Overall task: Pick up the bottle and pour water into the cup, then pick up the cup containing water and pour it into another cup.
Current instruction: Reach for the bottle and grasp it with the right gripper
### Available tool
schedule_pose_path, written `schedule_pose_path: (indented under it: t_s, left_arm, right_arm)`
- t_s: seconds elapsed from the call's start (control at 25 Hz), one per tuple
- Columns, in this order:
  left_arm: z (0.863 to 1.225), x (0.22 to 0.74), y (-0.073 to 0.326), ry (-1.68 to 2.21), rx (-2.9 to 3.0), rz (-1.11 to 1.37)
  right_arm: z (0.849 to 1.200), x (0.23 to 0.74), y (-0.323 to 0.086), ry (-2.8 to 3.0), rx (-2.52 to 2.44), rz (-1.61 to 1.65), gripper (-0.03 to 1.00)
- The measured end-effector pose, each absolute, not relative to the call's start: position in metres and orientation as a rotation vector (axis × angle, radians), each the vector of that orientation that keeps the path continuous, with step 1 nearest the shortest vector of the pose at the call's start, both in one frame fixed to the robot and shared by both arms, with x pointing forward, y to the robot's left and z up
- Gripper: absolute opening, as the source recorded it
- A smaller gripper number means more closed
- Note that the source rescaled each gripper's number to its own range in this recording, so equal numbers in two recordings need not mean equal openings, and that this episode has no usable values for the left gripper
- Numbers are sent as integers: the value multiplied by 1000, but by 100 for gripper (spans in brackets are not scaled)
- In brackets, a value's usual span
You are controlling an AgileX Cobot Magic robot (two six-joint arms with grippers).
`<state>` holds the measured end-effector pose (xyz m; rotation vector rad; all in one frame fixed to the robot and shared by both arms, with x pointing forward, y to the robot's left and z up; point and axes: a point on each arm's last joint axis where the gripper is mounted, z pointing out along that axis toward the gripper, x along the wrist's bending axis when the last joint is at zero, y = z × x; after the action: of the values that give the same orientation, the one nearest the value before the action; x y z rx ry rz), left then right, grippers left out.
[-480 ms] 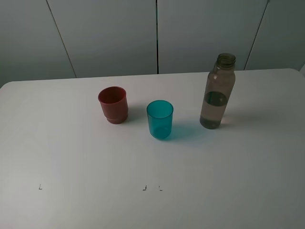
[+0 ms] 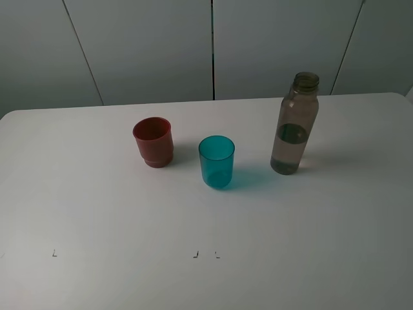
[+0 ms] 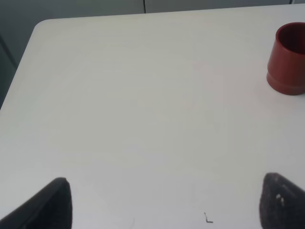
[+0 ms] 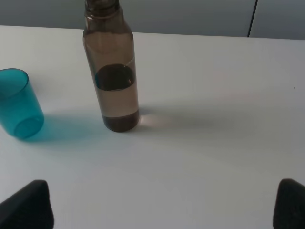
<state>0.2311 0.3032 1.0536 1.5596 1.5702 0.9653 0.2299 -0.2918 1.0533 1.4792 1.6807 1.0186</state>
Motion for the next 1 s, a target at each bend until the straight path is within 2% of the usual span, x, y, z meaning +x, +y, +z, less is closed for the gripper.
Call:
schedule_pose_path:
  t_s: [1.0]
  left_arm:
    - [1054,231,303,1570,1560,965]
  right_arm:
    - [1053,230,-292,1681,1479,1019,100]
